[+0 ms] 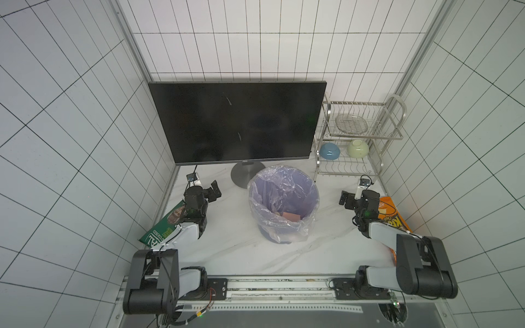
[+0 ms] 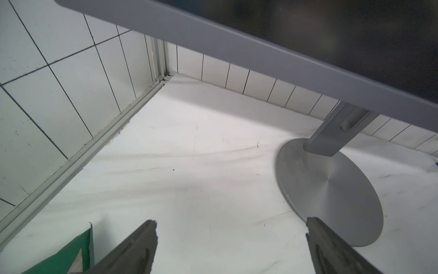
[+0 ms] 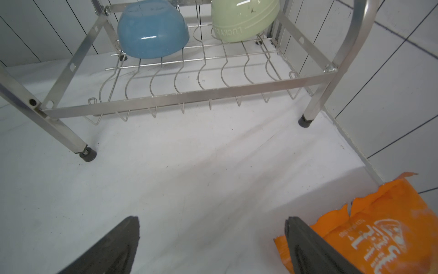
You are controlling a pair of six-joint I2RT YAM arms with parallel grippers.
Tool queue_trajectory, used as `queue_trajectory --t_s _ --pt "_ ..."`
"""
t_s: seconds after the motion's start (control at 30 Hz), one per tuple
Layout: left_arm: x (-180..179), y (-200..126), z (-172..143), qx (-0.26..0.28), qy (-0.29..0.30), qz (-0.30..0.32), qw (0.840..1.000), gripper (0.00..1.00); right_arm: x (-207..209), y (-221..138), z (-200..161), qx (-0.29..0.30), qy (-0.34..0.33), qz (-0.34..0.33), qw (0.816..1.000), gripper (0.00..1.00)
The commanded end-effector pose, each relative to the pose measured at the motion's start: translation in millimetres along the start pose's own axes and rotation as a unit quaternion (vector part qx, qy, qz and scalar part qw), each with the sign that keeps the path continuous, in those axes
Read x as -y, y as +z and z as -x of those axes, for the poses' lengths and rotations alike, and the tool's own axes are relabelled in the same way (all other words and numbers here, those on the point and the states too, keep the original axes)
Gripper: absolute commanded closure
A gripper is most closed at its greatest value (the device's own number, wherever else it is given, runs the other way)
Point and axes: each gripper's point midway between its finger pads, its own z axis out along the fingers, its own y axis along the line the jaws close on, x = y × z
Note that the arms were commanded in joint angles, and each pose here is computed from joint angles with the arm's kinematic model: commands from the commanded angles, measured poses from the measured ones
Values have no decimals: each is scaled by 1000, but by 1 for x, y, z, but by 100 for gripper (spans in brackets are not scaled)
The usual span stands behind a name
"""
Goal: Remove the sticky note from the monitor
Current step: Reset both arms
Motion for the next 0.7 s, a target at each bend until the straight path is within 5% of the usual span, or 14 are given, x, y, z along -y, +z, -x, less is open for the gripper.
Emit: queue_trajectory --t_s 0.0,0.67 --pt "3 1 5 18 9 -9 1000 2 1 -1 21 45 -8 0 999 1" --pt "4 -4 8 34 23 -4 999 2 -1 0 20 35 -7 5 999 1"
